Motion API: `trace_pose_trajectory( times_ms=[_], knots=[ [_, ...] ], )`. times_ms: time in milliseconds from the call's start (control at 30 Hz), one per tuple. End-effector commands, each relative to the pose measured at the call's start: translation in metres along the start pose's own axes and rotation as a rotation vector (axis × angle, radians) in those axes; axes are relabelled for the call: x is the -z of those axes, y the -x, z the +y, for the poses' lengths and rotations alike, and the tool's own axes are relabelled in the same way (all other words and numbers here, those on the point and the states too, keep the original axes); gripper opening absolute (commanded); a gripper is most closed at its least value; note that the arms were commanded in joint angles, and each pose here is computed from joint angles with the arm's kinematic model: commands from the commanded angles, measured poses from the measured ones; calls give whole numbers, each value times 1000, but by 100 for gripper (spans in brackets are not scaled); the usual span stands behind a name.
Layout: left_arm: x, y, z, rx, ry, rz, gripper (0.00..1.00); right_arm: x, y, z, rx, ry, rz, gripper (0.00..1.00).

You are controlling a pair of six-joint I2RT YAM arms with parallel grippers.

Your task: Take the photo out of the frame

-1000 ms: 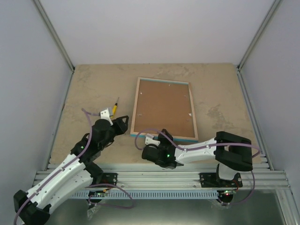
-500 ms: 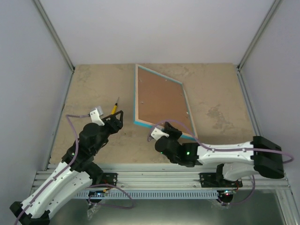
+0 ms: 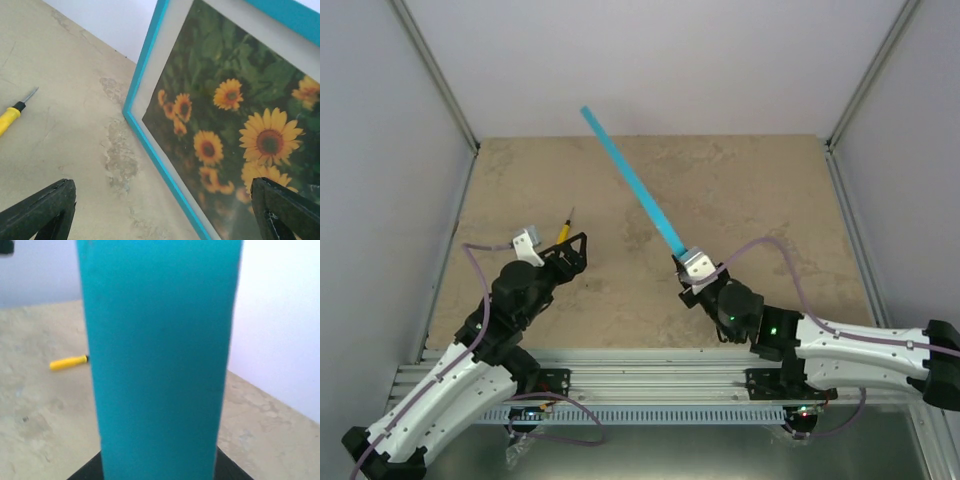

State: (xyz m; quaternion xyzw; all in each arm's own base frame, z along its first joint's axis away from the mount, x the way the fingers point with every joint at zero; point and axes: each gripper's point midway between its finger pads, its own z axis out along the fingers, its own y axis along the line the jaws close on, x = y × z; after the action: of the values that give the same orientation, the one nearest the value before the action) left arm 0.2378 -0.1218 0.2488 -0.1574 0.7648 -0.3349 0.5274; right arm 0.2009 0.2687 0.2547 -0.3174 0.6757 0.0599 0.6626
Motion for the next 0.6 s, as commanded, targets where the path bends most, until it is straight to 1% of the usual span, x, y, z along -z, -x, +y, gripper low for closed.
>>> trace_pose_trajectory(
  times_ms=[0,133,300,433,567],
  knots=[
    [-5,-7,-3,20,-27,16,97,10,46,-30,-421,17,-211,0],
    [-10,-13,-3,28,-32,35,98,7,32,-45,-578,3,-207,0],
    [-13,-18,-2,34,-36,51,98,0,4,-67,-780,-56,-167,0],
    [-13,-18,-2,36,-39,51,98,-2,-34,-83,-985,-137,-105,1],
    [-14,-20,-2,39,-42,55,98,-2,-73,-86,-1202,-191,-43,0]
  ],
)
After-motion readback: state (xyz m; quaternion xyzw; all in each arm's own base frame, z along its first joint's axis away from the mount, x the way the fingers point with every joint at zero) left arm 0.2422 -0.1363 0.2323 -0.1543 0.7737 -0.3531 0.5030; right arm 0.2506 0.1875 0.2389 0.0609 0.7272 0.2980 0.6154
